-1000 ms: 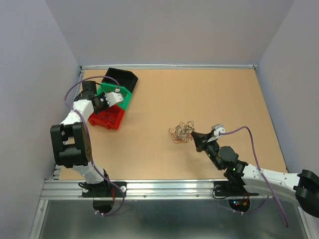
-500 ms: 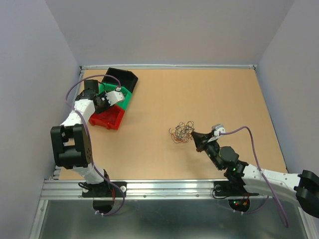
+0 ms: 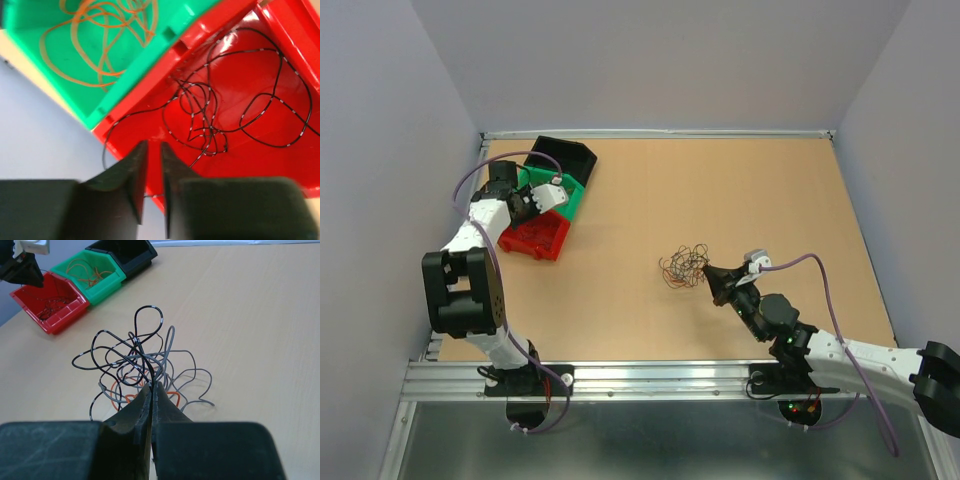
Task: Untangle the cables
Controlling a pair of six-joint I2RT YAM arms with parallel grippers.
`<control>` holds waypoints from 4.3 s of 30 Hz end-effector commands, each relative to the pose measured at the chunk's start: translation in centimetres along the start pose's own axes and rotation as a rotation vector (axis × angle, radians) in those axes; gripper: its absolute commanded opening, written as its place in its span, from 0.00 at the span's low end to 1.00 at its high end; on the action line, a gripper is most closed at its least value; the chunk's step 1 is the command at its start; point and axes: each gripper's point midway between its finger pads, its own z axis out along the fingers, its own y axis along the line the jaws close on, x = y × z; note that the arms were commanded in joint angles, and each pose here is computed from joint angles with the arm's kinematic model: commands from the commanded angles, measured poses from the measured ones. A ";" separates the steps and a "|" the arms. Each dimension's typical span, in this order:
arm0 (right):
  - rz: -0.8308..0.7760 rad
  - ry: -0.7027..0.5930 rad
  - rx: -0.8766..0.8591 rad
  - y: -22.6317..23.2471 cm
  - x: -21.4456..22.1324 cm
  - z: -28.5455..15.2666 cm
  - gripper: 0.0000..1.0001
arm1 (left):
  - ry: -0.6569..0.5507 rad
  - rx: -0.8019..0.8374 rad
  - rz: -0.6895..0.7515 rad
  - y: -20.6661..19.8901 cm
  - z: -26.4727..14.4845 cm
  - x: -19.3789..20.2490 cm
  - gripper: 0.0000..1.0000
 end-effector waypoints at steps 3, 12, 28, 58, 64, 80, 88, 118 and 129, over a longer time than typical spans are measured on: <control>0.038 -0.050 -0.014 0.7 -1.8 0.4 0.01 | -0.102 -0.088 -0.029 2.9 -2.6 -1.3 0.39; 0.008 -0.012 -0.105 2.7 -1.4 1.1 0.00 | -0.360 -0.093 0.047 -0.9 -8.3 -8.3 0.55; -0.002 0.040 -0.225 5.9 -0.3 2.8 0.00 | -1.024 0.266 0.313 -18.5 -14.2 -32.3 0.64; -0.024 0.056 -0.174 5.0 0.8 3.3 0.01 | -1.092 0.468 0.233 -25.2 -13.9 -31.3 0.44; -0.026 0.056 -0.178 5.1 0.8 3.3 0.00 | -1.114 0.493 0.216 -24.9 -14.8 -31.1 0.57; -0.029 0.072 -0.192 5.4 1.2 3.5 0.00 | -1.018 0.698 0.237 -27.8 -12.7 -30.8 0.68; -0.032 0.074 -0.192 5.4 1.4 3.6 0.01 | -0.991 0.739 0.246 -28.3 -12.2 -31.0 0.39; -0.088 0.052 -0.402 9.2 2.6 4.3 0.53 | -1.167 0.735 0.256 -26.4 -20.1 -30.9 0.00; -0.067 0.070 -0.225 7.1 3.8 7.0 0.04 | -1.443 0.201 -0.192 -13.9 -25.2 -28.7 0.00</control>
